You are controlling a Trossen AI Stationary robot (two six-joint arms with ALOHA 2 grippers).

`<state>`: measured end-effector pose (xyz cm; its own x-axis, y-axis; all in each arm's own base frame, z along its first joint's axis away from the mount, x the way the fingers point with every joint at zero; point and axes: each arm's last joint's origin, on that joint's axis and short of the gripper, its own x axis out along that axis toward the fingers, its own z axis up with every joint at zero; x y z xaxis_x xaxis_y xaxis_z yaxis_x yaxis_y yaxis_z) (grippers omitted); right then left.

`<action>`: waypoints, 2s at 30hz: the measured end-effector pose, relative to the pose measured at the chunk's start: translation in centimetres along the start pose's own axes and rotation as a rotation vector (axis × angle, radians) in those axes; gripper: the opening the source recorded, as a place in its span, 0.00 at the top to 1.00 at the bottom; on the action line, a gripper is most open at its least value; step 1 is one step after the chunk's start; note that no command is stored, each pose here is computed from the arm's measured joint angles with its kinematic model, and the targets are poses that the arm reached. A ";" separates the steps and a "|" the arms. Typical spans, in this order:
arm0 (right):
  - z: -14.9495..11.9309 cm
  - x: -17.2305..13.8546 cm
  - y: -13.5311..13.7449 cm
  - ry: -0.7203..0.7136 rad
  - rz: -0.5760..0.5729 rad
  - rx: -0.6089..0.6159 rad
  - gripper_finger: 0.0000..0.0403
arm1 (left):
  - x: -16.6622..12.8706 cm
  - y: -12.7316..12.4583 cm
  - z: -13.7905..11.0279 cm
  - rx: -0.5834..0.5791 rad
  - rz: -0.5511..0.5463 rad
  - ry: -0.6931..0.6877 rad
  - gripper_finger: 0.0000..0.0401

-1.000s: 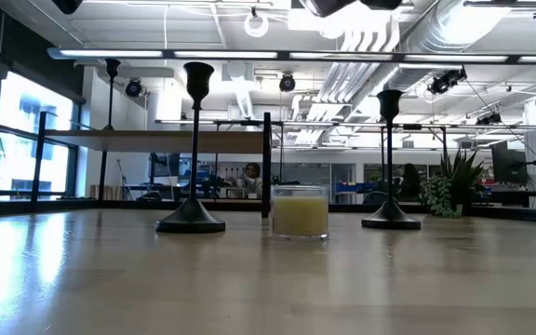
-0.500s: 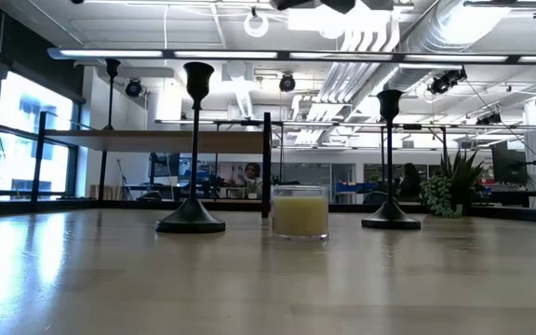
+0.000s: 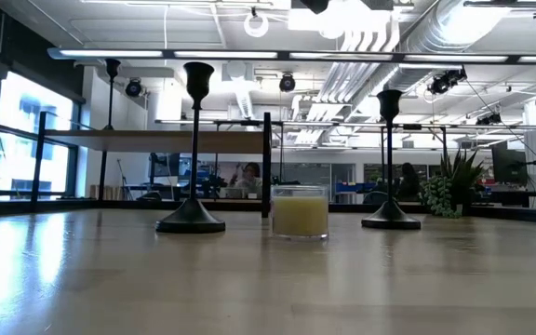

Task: Pick & Place candle stick holders
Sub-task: Put the purple candle on the shelf

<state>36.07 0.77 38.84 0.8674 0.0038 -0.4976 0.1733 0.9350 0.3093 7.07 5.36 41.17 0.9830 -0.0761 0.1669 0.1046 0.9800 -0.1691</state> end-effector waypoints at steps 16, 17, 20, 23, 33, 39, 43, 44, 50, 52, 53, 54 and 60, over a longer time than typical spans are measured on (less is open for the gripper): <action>1.2 0.0 -1.7 -0.037 0.061 -0.014 0.45 | 2.1 3.4 -1.0 0.174 0.018 0.076 0.30; 1.3 -0.1 -1.9 -0.040 0.063 -0.011 0.45 | 2.3 3.4 -1.1 0.205 0.015 0.076 0.30; 1.5 -0.1 -2.2 -0.047 0.081 -0.005 0.45 | 3.2 3.3 -1.4 0.302 0.025 0.076 0.30; 2.0 -0.2 -2.4 -0.077 0.127 0.011 0.45 | 4.1 2.8 -1.6 0.399 0.052 0.069 0.30; 3.0 -0.4 -2.1 -0.146 0.236 0.025 0.45 | 7.5 1.3 -3.1 0.743 0.295 0.143 0.30; 3.1 -0.4 -2.5 -0.152 0.224 0.032 0.45 | 11.2 -0.7 -5.0 0.979 0.271 0.252 0.30; 3.3 -0.4 -2.9 -0.159 0.217 0.043 0.45 | 13.8 -2.1 -5.7 1.122 0.313 0.348 0.30; 3.3 -0.4 -2.9 -0.160 0.215 0.044 0.45 | 14.2 -2.3 -5.7 1.147 0.331 0.366 0.30; 3.4 -0.5 -3.0 -0.164 0.212 0.040 0.45 | 15.7 -3.8 -5.1 1.185 0.427 0.409 0.30; 3.4 -0.5 -3.0 -0.165 0.211 0.039 0.45 | 15.8 -4.4 -4.6 1.188 0.401 0.383 0.30; 3.4 -0.5 -3.0 -0.165 0.211 0.039 0.45 | 15.8 -4.8 -4.5 1.187 0.374 0.363 0.30; 3.4 -0.5 -3.0 -0.165 0.210 0.036 0.45 | 15.8 -5.1 -4.4 1.186 0.348 0.347 0.30; 3.4 -0.5 -3.0 -0.164 0.213 0.029 0.45 | 15.7 -5.7 -4.9 1.214 0.292 0.389 0.30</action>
<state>36.73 -3.23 40.87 0.9493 0.1398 -0.2816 -0.0100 0.9087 0.4173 22.64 -2.30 39.99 0.9465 0.3186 -0.0513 -0.1194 0.4936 0.8615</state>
